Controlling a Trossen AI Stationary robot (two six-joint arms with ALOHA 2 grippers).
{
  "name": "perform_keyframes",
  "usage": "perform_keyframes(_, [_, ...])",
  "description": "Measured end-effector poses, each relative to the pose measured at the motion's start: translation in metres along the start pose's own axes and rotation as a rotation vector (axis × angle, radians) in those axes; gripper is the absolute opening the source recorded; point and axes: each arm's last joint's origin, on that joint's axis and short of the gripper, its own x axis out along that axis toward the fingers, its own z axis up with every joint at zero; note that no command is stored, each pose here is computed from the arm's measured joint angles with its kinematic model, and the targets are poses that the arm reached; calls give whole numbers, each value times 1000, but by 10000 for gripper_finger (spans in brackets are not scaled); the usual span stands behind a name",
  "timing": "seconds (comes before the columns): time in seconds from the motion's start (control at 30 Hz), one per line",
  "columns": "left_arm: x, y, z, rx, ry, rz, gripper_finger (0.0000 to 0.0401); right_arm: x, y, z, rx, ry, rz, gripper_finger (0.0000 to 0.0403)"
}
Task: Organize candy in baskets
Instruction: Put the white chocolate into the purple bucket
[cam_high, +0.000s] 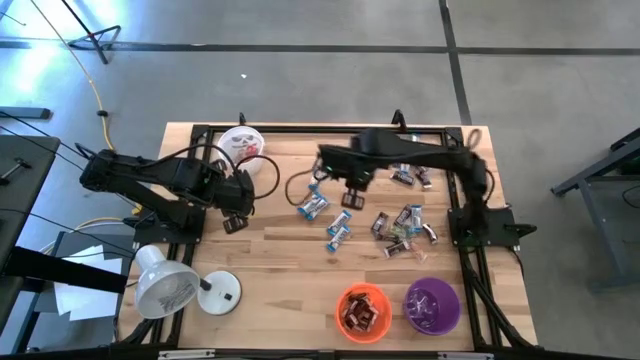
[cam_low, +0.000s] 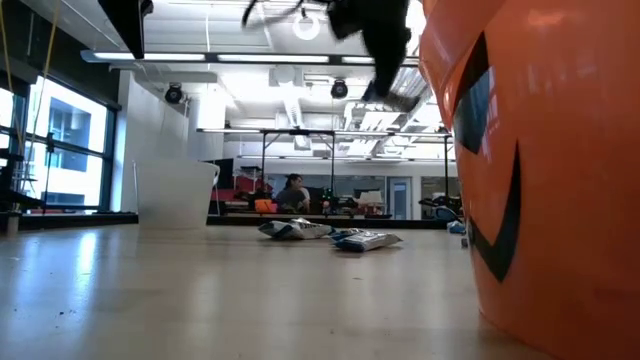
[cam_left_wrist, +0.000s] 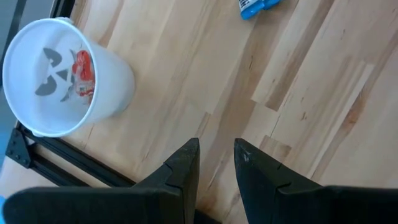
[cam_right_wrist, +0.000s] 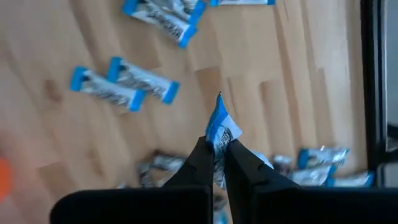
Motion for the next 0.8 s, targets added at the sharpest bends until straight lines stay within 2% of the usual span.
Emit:
perform_keyframes(0.1, [0, 0, 0, 9, -2, 3, 88, -21, 14, -25, 89, -45, -45, 4])
perform_keyframes(0.23, [0, 0, 0, 11, -3, 5, 88, -30, 32, -63, 234, -42, -66, 5])
perform_keyframes(0.43, [0, 1, 0, 15, -12, 19, 88, -29, 73, -127, 421, 63, 34, 5])
perform_keyframes(0.63, [0, 1, 1, 6, -16, 25, 88, -40, 124, -180, 495, 148, 137, 5])
perform_keyframes(0.8, [0, 1, 0, -14, -16, 25, 88, -53, 159, -212, 543, 174, 200, 5])
